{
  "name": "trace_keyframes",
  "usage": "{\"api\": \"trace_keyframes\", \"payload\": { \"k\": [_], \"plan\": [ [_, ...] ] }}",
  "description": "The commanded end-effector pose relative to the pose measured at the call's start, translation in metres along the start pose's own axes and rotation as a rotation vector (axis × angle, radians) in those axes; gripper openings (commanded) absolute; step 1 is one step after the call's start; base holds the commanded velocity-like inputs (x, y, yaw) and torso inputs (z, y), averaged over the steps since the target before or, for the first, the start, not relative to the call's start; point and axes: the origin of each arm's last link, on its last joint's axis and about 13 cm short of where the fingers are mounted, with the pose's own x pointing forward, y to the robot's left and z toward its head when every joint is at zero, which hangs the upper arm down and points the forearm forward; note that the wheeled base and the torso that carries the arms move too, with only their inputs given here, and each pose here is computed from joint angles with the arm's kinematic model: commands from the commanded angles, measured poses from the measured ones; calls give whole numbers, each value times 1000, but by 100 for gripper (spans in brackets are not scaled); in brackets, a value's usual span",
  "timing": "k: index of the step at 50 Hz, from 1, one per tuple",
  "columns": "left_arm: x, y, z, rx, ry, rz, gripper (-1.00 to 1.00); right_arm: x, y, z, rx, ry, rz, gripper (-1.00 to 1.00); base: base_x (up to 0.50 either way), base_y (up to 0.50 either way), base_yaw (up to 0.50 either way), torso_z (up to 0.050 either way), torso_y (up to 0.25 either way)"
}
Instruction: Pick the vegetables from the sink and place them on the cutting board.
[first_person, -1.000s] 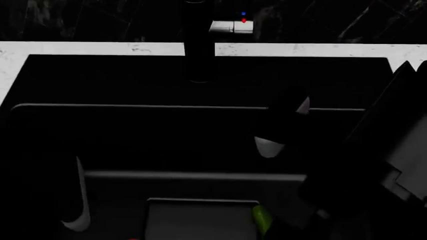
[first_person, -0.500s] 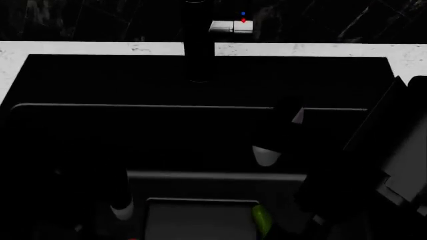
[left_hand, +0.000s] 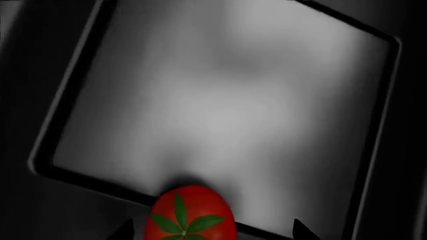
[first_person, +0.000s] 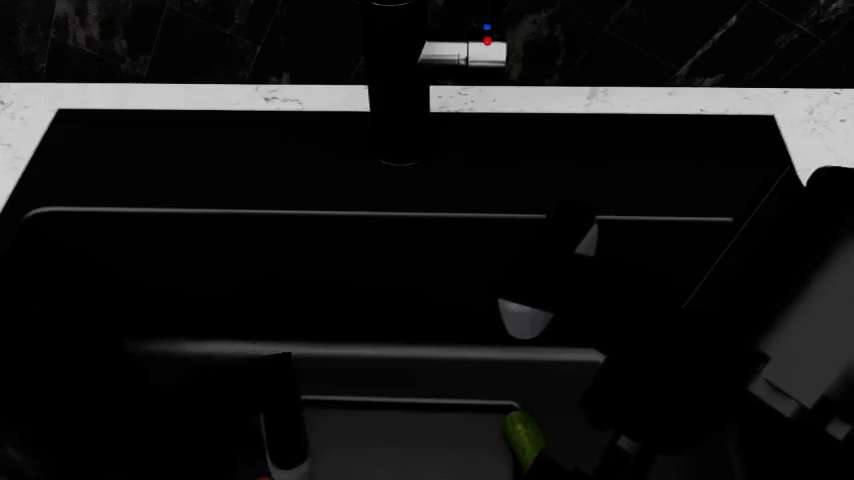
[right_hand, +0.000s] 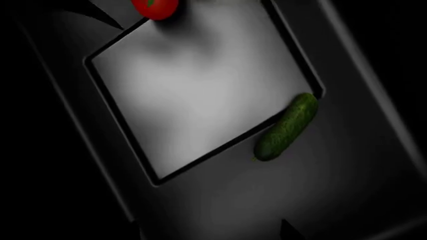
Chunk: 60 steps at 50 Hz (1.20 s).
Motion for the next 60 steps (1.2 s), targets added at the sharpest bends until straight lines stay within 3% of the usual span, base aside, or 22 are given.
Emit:
{"api": "trace_keyframes", "payload": {
  "k": [1, 6, 16, 26, 33, 34, 44, 46, 48, 50, 51, 54, 55, 58, 59, 60],
  "plan": [
    [13, -2, -4, 1, 52, -14, 100, 6, -3, 0, -8, -12, 12, 100, 32, 0, 4, 0, 0],
    [12, 1, -9, 6, 107, 44, 100, 10, -4, -1, -8, -20, 15, 100, 33, 0, 4, 0, 0],
    [16, 3, -8, 8, 117, 66, 100, 12, -3, -2, -16, -25, 23, 100, 33, 0, 5, 0, 0],
    [28, 10, 1, 30, 99, 66, 100, 14, -5, -3, -14, -29, 27, 100, 33, 0, 4, 0, 0],
    [40, 4, 0, 78, 119, 26, 100, 15, -6, -4, -14, -31, 28, 100, 34, 0, 4, 0, 0],
    [41, 4, -1, 87, 121, 27, -100, 16, -6, -4, -12, -32, 28, 100, 34, 0, 5, 0, 0],
    [44, 0, -7, 105, 137, 22, -100, 17, -7, -2, -18, -36, 27, 100, 34, 0, 4, 0, 0],
    [41, 3, -3, 141, 75, 105, -100, 16, -7, -1, -22, -40, 19, 100, 35, 0, 3, 0, -8],
    [26, 10, 9, 173, -98, 244, -100, 16, -7, 2, -22, -45, 10, 100, 35, 0, 3, 0, 0],
    [11, 6, 14, 262, -262, 325, -100, 15, -8, 5, -12, -45, 2, 100, 35, 0, 3, 0, 0],
    [4, 2, 14, 284, -282, 360, -100, 15, -10, 6, 13, -23, -11, 100, 34, 0, 0, 0, 0],
    [-8, -4, 15, 283, -365, 428, -100, 14, -8, 13, 12, -51, -23, 100, 34, 0, 2, 0, 0],
    [-13, -6, 14, 271, -410, 504, -100, 14, -8, 17, 16, -53, -38, 100, 35, 0, 0, 0, 0],
    [-24, -13, 13, 275, -477, 573, -100, 16, -5, 24, 23, -40, -40, 100, 35, 0, 0, 0, 0],
    [-30, -17, 14, 269, -551, 597, -100, 18, -2, 26, -9, -21, -46, 100, 35, 0, 0, 0, 0],
    [-32, -19, 14, 239, -549, 574, -100, 18, -2, 27, 7, -18, -39, 100, 35, 0, 0, 0, 0]
  ]
}}
